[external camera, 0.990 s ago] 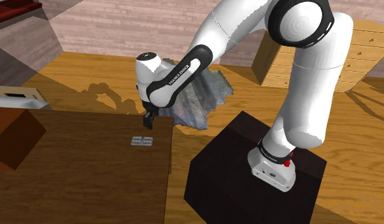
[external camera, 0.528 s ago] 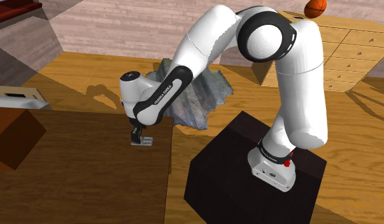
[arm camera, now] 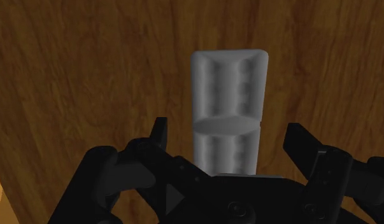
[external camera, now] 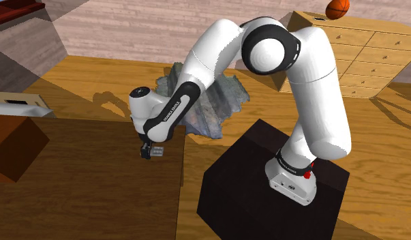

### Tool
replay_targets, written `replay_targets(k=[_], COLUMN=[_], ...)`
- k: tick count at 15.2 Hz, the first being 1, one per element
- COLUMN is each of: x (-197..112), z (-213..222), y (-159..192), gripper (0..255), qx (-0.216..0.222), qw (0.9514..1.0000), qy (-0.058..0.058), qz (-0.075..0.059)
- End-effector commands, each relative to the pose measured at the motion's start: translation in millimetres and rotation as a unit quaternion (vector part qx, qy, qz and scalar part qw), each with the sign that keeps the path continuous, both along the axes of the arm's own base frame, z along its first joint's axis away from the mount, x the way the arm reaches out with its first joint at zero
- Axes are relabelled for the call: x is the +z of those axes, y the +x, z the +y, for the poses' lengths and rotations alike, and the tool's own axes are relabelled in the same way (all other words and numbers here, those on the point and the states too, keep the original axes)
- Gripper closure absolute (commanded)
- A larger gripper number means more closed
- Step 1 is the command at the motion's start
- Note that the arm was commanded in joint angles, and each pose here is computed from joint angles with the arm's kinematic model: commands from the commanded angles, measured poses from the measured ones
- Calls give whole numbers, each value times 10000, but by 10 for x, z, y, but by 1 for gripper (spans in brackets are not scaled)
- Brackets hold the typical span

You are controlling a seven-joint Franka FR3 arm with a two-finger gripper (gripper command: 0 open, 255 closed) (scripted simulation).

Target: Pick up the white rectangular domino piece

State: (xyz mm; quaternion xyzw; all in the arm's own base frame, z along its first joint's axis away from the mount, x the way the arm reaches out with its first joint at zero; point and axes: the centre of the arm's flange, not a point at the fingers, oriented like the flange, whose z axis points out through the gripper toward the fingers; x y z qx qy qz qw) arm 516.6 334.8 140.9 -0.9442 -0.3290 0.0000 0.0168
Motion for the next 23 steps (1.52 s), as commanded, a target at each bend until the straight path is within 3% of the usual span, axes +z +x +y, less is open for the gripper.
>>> replay_targets(k=[1,2,11,23], x=[-33,-32,-33,600], z=[2,2,2,2], y=[-2,3,-2,-2], gripper=[0,255,255,255], qx=[-1,-1,-1,-1], qw=[10000,10000,10000,10000], qy=[1,1,1,1], qz=[-3,-3,-3,-3])
